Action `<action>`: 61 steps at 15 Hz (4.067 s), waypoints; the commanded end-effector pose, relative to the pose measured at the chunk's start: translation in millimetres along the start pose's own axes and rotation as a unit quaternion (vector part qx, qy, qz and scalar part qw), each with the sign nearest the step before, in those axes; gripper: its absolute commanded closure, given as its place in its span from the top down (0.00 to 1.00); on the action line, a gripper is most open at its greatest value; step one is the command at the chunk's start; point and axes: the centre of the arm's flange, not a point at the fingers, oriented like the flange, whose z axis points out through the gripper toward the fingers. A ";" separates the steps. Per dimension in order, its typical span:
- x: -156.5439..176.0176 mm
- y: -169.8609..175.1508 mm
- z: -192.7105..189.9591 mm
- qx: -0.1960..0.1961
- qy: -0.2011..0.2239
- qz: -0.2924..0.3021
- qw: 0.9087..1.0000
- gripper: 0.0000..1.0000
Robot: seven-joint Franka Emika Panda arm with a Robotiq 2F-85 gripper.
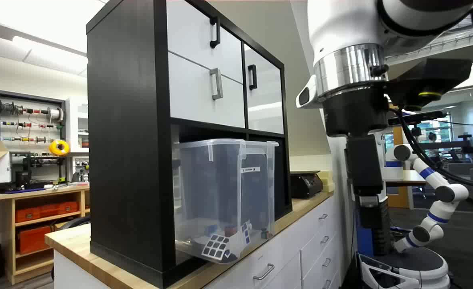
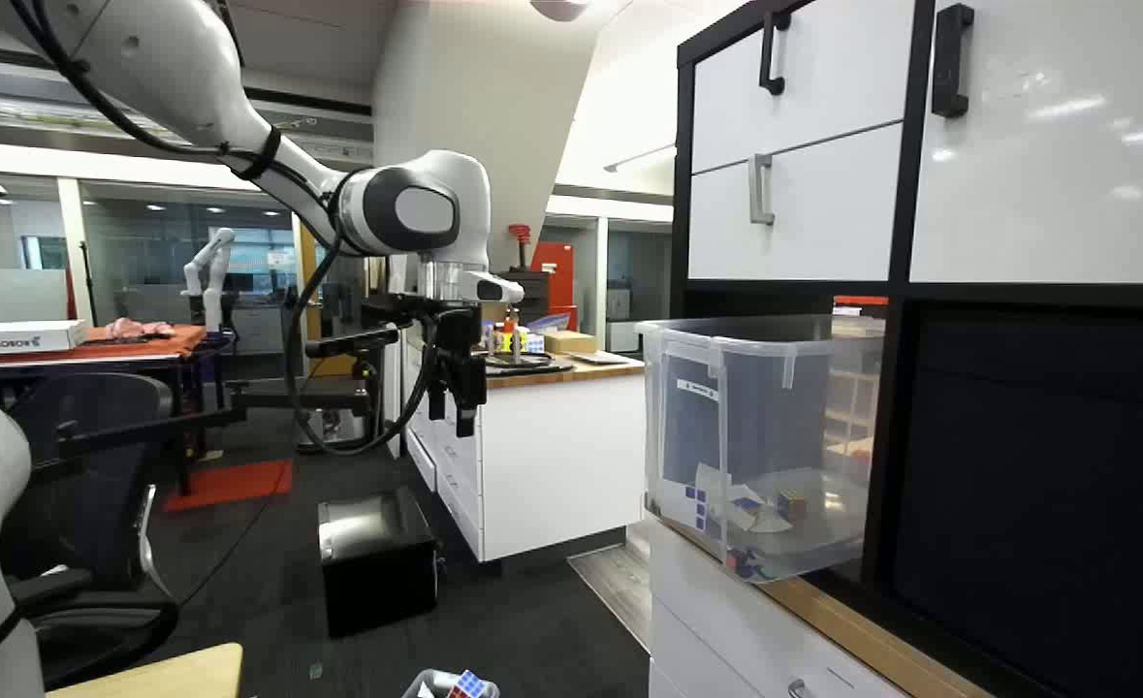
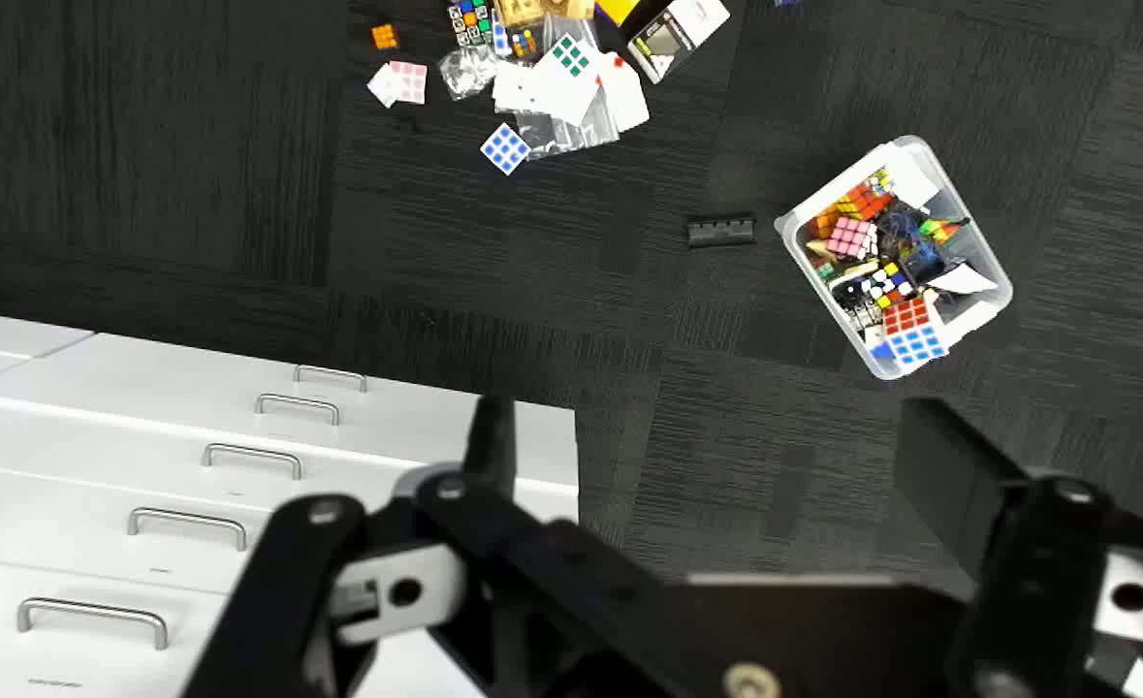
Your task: Push the storage bin under the cabinet
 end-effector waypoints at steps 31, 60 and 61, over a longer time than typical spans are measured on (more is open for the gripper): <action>99.8 131.9 -12.7 -0.055 0.281 0.097 0.953 1.00; 231.2 181.6 -12.5 -0.075 0.327 0.154 0.929 1.00; 235.9 181.5 -12.1 -0.075 0.328 0.153 0.929 1.00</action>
